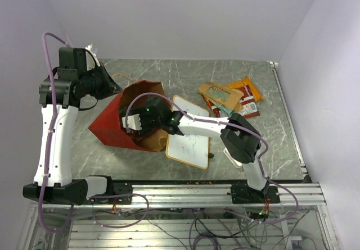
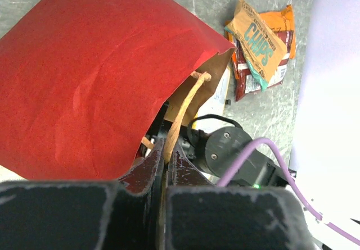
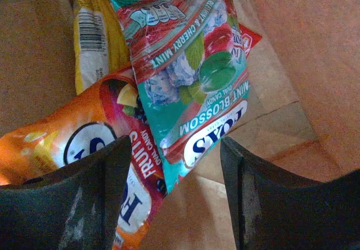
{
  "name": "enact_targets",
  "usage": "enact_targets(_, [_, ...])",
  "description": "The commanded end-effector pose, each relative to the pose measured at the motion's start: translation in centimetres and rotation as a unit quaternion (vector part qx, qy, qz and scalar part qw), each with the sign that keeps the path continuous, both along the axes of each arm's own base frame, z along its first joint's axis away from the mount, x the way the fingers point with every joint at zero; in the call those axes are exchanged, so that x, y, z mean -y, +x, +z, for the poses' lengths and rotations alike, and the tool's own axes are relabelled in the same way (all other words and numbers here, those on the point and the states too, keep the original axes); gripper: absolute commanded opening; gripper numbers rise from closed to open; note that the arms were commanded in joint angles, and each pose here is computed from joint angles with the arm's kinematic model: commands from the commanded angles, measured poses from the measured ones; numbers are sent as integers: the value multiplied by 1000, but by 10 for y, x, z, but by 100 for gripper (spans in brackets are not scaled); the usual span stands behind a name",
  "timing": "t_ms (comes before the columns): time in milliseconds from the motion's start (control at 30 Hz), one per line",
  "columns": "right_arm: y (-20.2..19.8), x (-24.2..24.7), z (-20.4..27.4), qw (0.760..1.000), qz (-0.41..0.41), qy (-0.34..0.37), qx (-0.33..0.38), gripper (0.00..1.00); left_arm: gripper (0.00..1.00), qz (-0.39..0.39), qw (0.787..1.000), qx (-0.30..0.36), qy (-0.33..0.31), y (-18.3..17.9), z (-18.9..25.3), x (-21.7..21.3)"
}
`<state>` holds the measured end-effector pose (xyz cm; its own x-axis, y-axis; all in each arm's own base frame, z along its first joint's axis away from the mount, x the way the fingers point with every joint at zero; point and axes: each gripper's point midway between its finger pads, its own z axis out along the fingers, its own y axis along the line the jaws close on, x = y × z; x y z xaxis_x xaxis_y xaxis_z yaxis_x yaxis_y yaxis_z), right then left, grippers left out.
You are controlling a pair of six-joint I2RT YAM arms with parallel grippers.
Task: Take the snacks out of the paper bag
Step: Take out the snack from the paper bag.
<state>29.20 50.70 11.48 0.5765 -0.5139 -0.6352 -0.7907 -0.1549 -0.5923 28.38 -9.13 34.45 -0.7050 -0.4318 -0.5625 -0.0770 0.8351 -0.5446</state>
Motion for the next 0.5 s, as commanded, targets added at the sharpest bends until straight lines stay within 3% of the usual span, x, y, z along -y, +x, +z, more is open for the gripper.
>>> enact_targets(0, [6, -24, 9, 999, -1, 31, 28, 64, 7, -40, 999, 13, -6, -6, 9, 9])
enact_targets(167, [13, -36, -11, 999, -18, 26, 34, 62, 7, -51, 999, 14, -10, -6, 9, 13])
enact_targets(300, [39, -37, 3, 992, -92, 61, 58, 45, 7, -47, 999, 14, 2, -7, 10, 9])
enact_targets(467, [48, -31, 28, 987, -112, 95, 67, 20, 7, -41, 999, 12, 11, -9, 9, 5])
